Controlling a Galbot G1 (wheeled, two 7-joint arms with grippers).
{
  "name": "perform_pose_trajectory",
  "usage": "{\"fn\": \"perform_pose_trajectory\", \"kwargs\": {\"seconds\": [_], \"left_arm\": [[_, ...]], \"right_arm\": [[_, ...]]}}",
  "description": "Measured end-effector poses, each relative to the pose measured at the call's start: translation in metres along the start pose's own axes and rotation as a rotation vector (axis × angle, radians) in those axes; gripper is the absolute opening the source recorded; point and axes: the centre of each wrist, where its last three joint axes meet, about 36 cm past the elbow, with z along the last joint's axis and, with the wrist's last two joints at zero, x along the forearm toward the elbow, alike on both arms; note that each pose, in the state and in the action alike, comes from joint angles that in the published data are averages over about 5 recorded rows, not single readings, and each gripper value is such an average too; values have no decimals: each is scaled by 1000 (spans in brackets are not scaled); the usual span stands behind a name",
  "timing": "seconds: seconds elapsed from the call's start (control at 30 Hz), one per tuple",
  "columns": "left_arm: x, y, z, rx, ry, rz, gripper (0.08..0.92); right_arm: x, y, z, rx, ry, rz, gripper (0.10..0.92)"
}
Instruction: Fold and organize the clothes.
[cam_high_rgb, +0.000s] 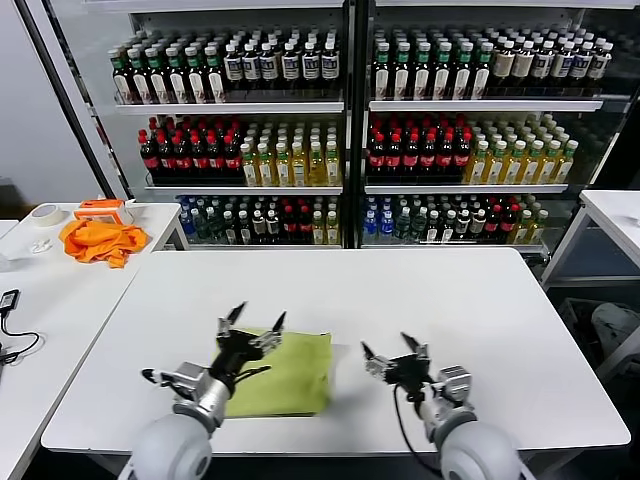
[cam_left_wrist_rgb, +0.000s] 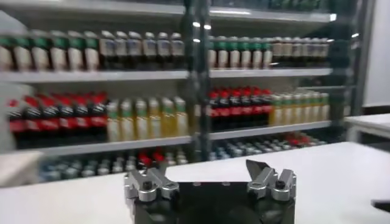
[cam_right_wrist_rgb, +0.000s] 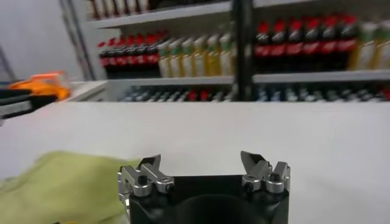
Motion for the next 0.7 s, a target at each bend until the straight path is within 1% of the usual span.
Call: {"fn": "perform_pose_trajectory", "kwargs": {"seconds": [0.07, 0.27, 0.43, 0.5, 0.6, 0.7], "left_arm": [[4, 7, 3, -19, 0, -20, 819], [9, 20, 9, -58, 1, -60, 822], [13, 26, 17, -72, 13, -81, 823], [15, 27, 20, -76, 20, -87, 823], [17, 29, 24, -81, 27, -96, 822], [18, 31, 27, -86, 33, -102, 823]], "right_arm": [[-11, 7, 2, -6, 18, -32, 823], [-47, 19, 1, -8, 52, -96, 823], [-75, 20, -3, -18, 66, -121, 822], [-85, 20, -3, -24, 78, -129, 808], [-96, 21, -1, -33, 105, -144, 744], [-105, 21, 1, -47, 126, -160, 658]]}}
